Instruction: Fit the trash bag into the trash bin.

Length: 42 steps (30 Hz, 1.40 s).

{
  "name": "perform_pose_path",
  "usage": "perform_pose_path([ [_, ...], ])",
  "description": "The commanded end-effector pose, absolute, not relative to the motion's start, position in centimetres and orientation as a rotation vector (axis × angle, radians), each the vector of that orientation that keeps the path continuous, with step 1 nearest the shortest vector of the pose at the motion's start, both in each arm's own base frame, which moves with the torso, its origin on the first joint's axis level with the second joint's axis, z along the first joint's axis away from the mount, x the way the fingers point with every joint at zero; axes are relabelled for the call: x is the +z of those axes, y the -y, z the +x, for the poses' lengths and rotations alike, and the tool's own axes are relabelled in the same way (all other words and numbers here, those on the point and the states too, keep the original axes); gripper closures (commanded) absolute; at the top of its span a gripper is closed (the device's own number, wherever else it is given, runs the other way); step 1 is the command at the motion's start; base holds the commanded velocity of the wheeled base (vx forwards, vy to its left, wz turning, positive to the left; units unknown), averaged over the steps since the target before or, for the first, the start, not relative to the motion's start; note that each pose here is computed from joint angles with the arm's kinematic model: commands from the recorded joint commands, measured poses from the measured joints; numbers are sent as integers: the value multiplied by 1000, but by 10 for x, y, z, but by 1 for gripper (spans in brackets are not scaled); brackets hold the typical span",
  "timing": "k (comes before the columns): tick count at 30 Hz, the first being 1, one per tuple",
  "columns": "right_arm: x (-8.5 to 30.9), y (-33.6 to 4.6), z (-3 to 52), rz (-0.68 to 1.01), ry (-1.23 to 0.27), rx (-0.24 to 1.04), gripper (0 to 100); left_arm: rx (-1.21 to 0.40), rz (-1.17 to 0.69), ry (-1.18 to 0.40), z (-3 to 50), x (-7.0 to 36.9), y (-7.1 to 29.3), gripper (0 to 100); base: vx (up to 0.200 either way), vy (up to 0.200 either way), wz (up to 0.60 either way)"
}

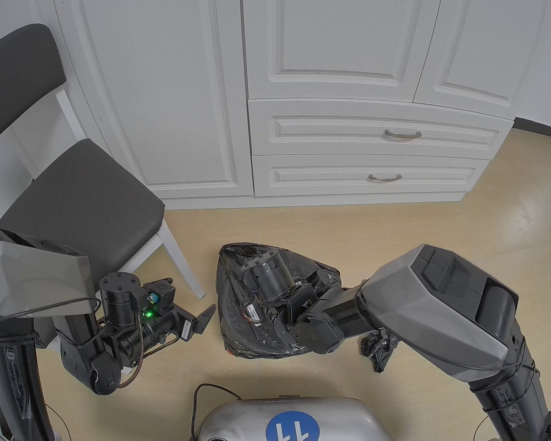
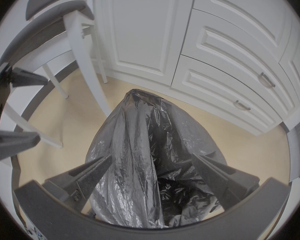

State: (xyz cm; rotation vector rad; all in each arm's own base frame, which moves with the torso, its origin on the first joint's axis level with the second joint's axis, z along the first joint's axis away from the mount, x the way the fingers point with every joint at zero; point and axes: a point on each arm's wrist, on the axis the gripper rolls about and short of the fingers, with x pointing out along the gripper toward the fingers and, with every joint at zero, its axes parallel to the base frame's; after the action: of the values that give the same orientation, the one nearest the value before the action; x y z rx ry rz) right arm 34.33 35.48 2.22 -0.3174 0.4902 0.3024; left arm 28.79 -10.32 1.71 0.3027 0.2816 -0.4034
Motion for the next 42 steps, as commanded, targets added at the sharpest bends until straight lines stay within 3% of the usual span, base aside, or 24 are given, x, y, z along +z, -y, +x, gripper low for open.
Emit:
perform_pose_path([
  [1, 9, -351, 355, -290, -511, 293, 0, -401, 302, -283, 288, 16, 103, 0, 0, 0, 0],
  [4, 10, -350, 356, -267, -518, 305, 0, -402, 303, -283, 288, 16, 103, 0, 0, 0, 0],
  [11, 20, -344, 366, 48, -645, 426, 0, -399, 301, -277, 289, 18, 102, 0, 0, 0, 0],
  [22, 3, -332, 381, 82, -668, 402, 0, -394, 303, -281, 290, 16, 103, 0, 0, 0, 0],
  [23, 3, -333, 381, 83, -665, 403, 100, -393, 303, -279, 290, 16, 103, 0, 0, 0, 0],
  [34, 11, -340, 375, 112, -643, 422, 100, -391, 302, -278, 291, 16, 102, 0, 0, 0, 0],
  [42, 38, -354, 353, 111, -614, 481, 100, -386, 298, -249, 291, 20, 102, 0, 0, 0, 0],
])
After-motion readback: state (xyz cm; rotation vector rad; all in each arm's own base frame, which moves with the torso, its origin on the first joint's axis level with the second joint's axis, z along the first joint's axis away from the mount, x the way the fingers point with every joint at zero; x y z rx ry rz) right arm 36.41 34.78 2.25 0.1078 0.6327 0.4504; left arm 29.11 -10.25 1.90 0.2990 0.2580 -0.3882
